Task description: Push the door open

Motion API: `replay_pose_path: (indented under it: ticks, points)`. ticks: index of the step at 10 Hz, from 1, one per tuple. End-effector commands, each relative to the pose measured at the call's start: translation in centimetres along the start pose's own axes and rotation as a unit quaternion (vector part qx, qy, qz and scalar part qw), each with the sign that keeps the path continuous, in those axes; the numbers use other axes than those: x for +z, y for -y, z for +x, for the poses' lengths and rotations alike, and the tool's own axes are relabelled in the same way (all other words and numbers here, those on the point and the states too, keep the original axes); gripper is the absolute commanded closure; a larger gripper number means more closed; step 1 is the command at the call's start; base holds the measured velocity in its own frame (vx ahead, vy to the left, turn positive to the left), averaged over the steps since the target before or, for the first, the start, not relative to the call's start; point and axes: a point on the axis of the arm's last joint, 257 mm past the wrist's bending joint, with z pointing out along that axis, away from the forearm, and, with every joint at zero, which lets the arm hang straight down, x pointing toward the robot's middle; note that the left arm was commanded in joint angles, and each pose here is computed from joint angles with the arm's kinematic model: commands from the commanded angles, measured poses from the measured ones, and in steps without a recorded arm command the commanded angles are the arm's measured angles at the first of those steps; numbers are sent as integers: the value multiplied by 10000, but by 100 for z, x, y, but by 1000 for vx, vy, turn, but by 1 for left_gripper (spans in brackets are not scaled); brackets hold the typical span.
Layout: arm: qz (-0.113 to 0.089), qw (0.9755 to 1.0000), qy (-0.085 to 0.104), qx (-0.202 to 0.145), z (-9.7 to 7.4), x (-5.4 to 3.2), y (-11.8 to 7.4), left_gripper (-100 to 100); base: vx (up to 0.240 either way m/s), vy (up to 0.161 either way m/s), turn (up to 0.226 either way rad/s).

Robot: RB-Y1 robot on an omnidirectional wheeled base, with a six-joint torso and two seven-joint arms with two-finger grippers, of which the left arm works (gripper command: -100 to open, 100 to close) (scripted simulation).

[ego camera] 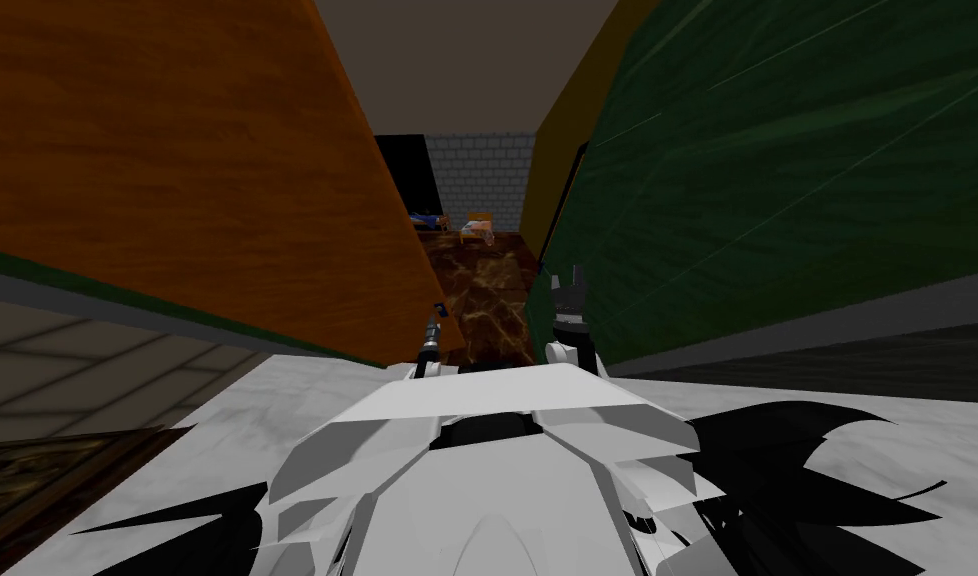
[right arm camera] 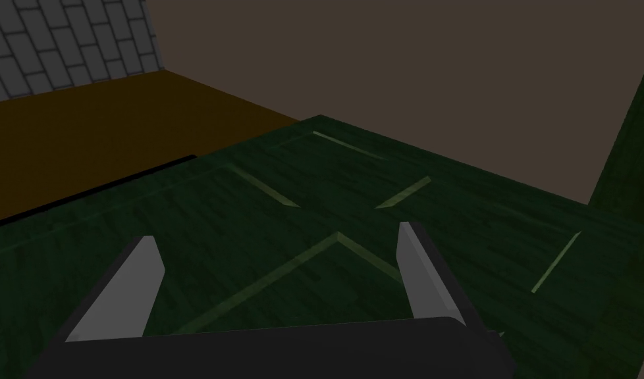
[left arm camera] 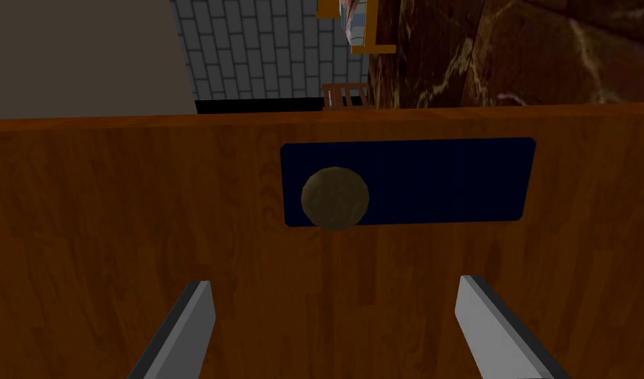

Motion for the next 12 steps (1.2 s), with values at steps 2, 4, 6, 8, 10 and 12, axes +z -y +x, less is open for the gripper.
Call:
replay_pose_path:
  ticks: [2, 4, 6, 8, 10, 12]
  points:
    - [22, 10000, 38, 0, -20, -9, 1, -100, 194, 24, -27]
    - [33, 10000, 62, -11, -23, -16, 0, -100, 194, 29, -27]
    - [33, 10000, 66, -15, -21, -18, 0, -100, 155, 19, -4]
    - [33, 10000, 66, -15, -21, -18, 0, 100, -27, -5, -8]
    - [33, 10000, 66, -15, -21, -18, 0, 100, -15, -1, -2]
    - [33, 10000, 66, -15, -21, -18, 0, 100, -3, -1, 1]
